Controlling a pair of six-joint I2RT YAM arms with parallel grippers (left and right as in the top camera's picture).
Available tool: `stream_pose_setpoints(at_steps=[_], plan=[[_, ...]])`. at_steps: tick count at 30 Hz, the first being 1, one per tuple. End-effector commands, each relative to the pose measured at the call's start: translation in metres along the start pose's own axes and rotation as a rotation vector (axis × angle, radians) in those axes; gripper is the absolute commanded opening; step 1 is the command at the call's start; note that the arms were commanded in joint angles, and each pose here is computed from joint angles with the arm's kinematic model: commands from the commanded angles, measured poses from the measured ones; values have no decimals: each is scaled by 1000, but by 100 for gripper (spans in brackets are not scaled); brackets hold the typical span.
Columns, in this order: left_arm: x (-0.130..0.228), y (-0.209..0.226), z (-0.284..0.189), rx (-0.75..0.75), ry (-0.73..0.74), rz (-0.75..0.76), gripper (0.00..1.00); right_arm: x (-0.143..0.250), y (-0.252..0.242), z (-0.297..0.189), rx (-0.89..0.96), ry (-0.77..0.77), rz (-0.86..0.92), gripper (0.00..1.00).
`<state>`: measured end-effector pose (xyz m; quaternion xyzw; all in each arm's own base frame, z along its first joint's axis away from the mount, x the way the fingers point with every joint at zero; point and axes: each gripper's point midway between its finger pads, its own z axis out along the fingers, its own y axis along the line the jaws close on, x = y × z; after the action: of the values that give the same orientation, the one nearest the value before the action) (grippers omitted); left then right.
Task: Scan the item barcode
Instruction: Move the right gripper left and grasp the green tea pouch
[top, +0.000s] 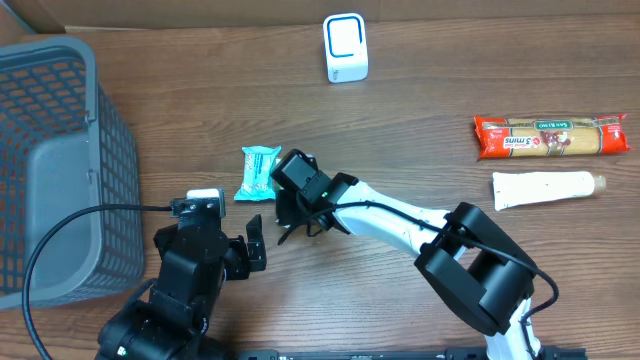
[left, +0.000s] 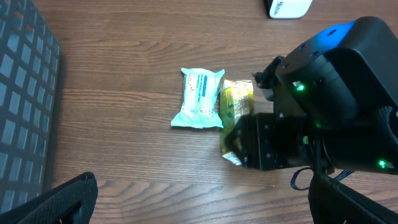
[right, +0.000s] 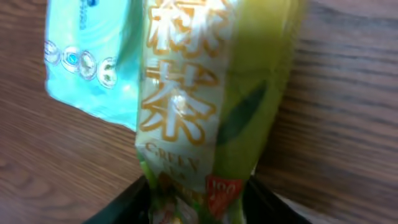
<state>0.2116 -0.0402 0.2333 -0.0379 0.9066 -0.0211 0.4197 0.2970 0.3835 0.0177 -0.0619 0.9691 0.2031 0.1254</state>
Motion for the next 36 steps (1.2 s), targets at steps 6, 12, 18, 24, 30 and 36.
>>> stream_pose_setpoints(at_steps=[6,12,18,24,30,36], plan=[[0,1,1,-7,-5,-10,100,-22,-5,-15,52,-15,-28,23],[0,1,1,-7,-5,-10,100,-48,-14,-41,114,-56,-211,17],[0,1,1,-7,-5,-10,100,-89,-65,-85,514,-220,-428,9],[0,1,1,-7,-5,-10,100,-98,-85,-91,698,-252,-514,7],[0,1,1,-7,-5,-10,100,-72,-104,-49,748,-104,-607,10],[0,1,1,-7,-5,-10,99,-36,-103,-42,801,17,-705,42]])
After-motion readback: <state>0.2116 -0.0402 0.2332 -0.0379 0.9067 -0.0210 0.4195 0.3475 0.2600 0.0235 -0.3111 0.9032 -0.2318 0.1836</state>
